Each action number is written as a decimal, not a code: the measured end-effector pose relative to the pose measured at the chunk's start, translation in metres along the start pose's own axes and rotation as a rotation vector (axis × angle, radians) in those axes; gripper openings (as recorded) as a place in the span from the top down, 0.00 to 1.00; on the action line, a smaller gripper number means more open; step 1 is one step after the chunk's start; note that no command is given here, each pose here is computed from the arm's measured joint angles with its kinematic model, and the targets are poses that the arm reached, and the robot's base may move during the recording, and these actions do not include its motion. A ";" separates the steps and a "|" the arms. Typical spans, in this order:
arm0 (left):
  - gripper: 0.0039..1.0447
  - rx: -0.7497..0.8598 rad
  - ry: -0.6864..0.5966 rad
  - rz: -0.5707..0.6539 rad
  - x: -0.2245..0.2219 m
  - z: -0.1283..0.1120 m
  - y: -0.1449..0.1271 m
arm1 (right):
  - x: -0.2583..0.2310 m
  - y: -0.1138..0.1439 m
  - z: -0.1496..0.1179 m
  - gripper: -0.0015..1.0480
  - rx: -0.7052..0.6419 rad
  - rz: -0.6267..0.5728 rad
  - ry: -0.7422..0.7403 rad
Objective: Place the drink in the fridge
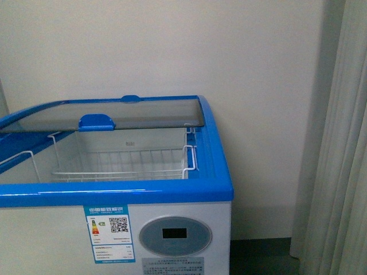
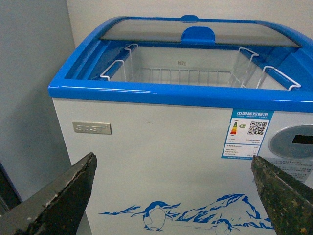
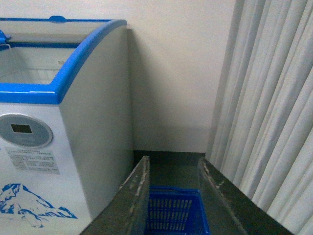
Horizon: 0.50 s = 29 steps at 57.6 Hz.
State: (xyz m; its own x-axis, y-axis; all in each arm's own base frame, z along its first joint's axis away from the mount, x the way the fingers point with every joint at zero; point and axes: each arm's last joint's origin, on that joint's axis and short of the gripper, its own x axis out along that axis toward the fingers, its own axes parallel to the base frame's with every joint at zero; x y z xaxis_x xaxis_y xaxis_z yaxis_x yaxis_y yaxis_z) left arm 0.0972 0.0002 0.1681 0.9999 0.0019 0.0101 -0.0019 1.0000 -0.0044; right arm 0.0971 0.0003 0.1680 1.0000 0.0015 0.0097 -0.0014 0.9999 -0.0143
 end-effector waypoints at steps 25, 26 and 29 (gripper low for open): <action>0.08 0.000 0.000 0.000 0.000 0.000 0.000 | 0.000 0.000 0.000 0.97 0.003 0.000 0.000; 0.08 0.000 0.000 0.000 0.000 0.000 0.000 | 0.000 0.000 0.000 0.97 0.003 0.000 0.000; 0.08 0.000 0.000 0.000 0.000 0.000 0.000 | 0.000 0.000 0.000 0.97 0.003 -0.001 0.000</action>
State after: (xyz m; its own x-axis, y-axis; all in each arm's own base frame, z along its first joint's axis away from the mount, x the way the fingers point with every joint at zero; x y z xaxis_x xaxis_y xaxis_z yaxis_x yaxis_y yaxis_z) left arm 0.0972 0.0002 0.1681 0.9999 0.0019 0.0101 -0.0019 1.0000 -0.0044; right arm 0.0971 0.0002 0.1680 1.0000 0.0008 0.0093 -0.0007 0.9999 -0.0112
